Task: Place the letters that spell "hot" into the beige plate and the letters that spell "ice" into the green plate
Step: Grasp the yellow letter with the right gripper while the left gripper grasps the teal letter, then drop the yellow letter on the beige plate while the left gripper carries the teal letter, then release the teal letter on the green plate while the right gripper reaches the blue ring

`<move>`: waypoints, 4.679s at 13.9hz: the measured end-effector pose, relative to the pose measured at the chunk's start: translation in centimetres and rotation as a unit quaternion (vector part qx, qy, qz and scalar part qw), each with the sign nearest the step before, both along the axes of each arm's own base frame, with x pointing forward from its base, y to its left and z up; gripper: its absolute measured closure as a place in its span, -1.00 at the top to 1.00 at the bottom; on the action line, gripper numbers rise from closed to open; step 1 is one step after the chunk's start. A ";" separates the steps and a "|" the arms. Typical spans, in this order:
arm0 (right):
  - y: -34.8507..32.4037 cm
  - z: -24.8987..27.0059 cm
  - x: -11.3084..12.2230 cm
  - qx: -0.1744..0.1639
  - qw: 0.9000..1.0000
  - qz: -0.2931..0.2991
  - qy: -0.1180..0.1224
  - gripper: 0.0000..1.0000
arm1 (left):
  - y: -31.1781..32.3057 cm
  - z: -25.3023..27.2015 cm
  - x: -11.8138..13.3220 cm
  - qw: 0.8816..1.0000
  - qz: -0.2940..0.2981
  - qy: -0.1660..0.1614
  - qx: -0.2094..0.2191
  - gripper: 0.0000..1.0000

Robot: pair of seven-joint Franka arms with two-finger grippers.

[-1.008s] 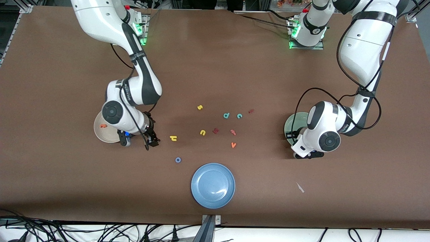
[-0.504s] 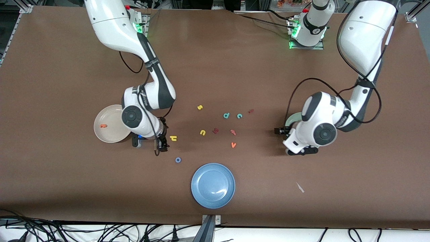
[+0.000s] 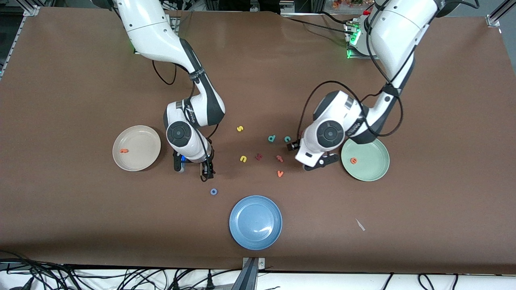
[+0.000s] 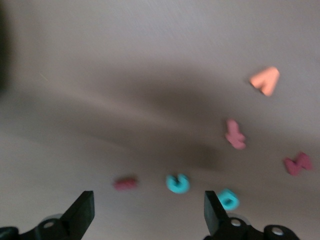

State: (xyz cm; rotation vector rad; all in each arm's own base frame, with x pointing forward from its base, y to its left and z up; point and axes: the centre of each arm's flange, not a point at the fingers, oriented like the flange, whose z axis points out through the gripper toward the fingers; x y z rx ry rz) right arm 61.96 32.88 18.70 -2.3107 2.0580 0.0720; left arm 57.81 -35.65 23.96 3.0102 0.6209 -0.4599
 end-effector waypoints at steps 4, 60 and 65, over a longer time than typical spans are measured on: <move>-0.6 -1.0 0.0 -0.004 1.000 -0.003 -0.011 0.96 | -2.1 -3.8 -1.6 0.999 0.032 -0.012 -0.011 0.37; -1.3 5.2 2.3 -0.028 0.794 0.607 -0.020 1.00 | 25.6 -2.8 3.8 0.980 -0.186 0.058 -0.036 0.97; 0.5 3.3 5.1 -0.020 0.767 0.639 -0.048 1.00 | 17.7 3.9 2.5 0.965 -0.255 0.037 -0.056 1.00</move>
